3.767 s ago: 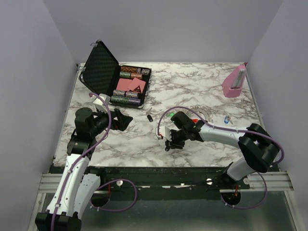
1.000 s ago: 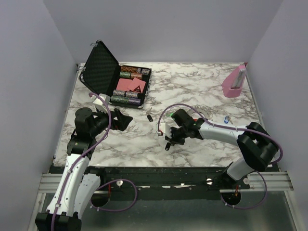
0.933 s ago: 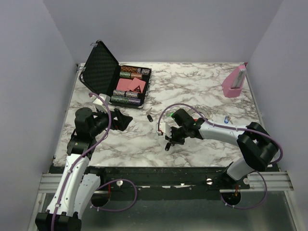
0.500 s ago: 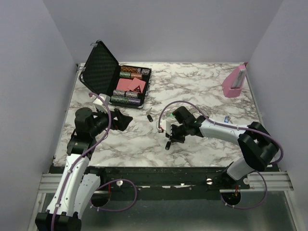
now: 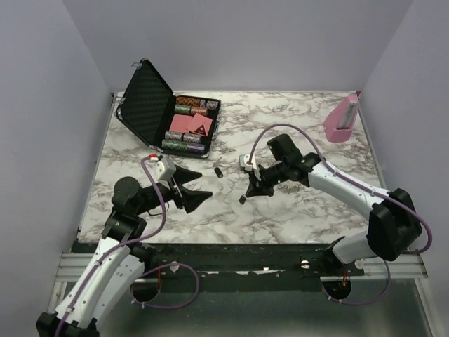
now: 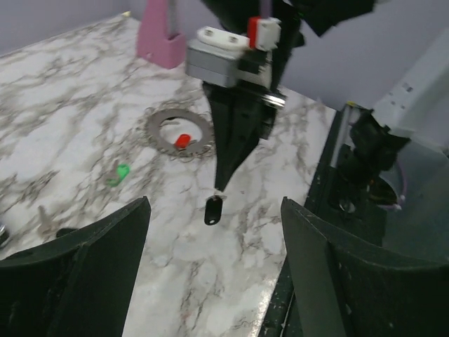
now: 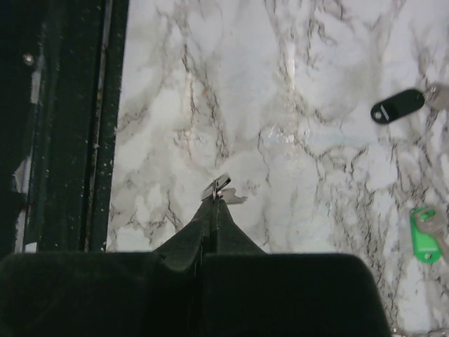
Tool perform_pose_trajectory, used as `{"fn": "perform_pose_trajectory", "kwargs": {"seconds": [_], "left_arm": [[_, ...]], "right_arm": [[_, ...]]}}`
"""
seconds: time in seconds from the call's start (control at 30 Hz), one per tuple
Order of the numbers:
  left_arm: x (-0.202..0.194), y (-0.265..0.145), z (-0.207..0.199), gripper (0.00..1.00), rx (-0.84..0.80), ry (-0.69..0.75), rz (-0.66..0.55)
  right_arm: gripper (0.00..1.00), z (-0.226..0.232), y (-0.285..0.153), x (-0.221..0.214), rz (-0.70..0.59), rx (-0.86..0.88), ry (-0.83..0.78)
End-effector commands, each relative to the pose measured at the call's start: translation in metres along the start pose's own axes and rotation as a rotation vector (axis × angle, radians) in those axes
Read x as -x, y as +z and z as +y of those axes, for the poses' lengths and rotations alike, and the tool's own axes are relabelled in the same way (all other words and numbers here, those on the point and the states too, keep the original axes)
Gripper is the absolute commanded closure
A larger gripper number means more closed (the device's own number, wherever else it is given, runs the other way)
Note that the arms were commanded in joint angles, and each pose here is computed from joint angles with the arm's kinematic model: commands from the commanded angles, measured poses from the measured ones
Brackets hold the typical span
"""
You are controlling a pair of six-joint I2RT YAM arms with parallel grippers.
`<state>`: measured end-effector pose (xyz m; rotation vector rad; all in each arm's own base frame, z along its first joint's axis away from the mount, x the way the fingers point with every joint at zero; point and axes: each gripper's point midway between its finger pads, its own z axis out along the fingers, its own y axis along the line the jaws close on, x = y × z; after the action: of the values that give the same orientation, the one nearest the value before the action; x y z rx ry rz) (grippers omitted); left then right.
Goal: Put the keys on the keyring
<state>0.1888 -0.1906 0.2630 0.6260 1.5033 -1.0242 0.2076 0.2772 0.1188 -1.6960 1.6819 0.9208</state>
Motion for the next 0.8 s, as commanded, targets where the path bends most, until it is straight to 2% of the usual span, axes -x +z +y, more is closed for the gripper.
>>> {"fn": "perform_pose_trajectory", "kwargs": {"seconds": [0.0, 0.1, 0.3, 0.5, 0.77], "left_arm": [[0.003, 0.016, -0.05, 0.2, -0.183, 0.174, -0.028], [-0.005, 0.026, -0.062, 0.29, -0.216, 0.231, -0.006], [-0.035, 0.044, -0.077, 0.47, -0.258, 0.27, 0.021], [-0.061, 0.063, -0.084, 0.51, -0.251, 0.287, 0.082], [-0.069, 0.083, -0.079, 0.58, -0.2, 0.329, 0.063]], "right_arm": [[0.99, 0.033, -0.023, 0.047, -0.174, 0.162, -0.075], [0.99, 0.052, -0.033, 0.055, -0.242, 0.241, -0.158], [0.99, 0.064, -0.05, 0.049, -0.303, 0.234, -0.215], [0.99, 0.068, -0.052, 0.048, -0.311, 0.236, -0.236], [0.99, 0.069, -0.053, 0.048, -0.313, 0.238, -0.241]]}}
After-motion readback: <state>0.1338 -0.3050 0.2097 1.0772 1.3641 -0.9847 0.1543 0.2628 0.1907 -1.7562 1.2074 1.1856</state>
